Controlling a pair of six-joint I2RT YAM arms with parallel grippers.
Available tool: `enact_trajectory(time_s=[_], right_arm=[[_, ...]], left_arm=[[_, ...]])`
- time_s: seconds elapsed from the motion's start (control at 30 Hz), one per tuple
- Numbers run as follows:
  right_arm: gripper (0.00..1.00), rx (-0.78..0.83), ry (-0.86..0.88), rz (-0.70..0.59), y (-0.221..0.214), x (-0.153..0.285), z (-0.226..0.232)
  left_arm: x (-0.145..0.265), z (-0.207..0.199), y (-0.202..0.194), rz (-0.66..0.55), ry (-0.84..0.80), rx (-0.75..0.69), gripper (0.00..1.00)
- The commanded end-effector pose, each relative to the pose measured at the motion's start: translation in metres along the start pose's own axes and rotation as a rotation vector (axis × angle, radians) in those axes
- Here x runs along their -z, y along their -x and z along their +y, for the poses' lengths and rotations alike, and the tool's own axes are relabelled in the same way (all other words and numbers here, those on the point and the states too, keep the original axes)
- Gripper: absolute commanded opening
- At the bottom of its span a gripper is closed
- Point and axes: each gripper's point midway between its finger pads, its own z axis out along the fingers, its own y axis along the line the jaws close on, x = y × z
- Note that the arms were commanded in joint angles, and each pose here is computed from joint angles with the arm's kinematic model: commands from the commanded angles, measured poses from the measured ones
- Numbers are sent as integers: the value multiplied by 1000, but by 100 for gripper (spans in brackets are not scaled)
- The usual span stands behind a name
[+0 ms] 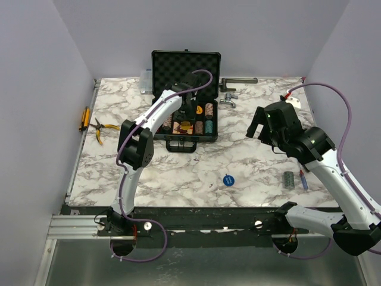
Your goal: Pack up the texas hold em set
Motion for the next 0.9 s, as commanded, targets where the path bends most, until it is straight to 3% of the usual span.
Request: enact_trajectory(time_s=[0.0, 0.3, 0.73, 0.83, 0.87], right_arm=[[100, -13, 9, 6, -3, 0, 2], [100, -29, 14, 7, -2, 5, 1], [100, -65, 33, 5, -7, 20, -9], [100, -78, 42, 21, -9, 26, -9], [100, -79, 45, 25, -10, 27, -10]], left_arm=[[-3, 0, 5, -2, -6, 20, 30], [-1, 2, 3, -3, 9, 23, 57], [30, 9, 8, -79, 57, 5, 71], [52, 2, 8, -159, 83, -41, 84], [57, -3, 8, -184, 78, -55, 95]])
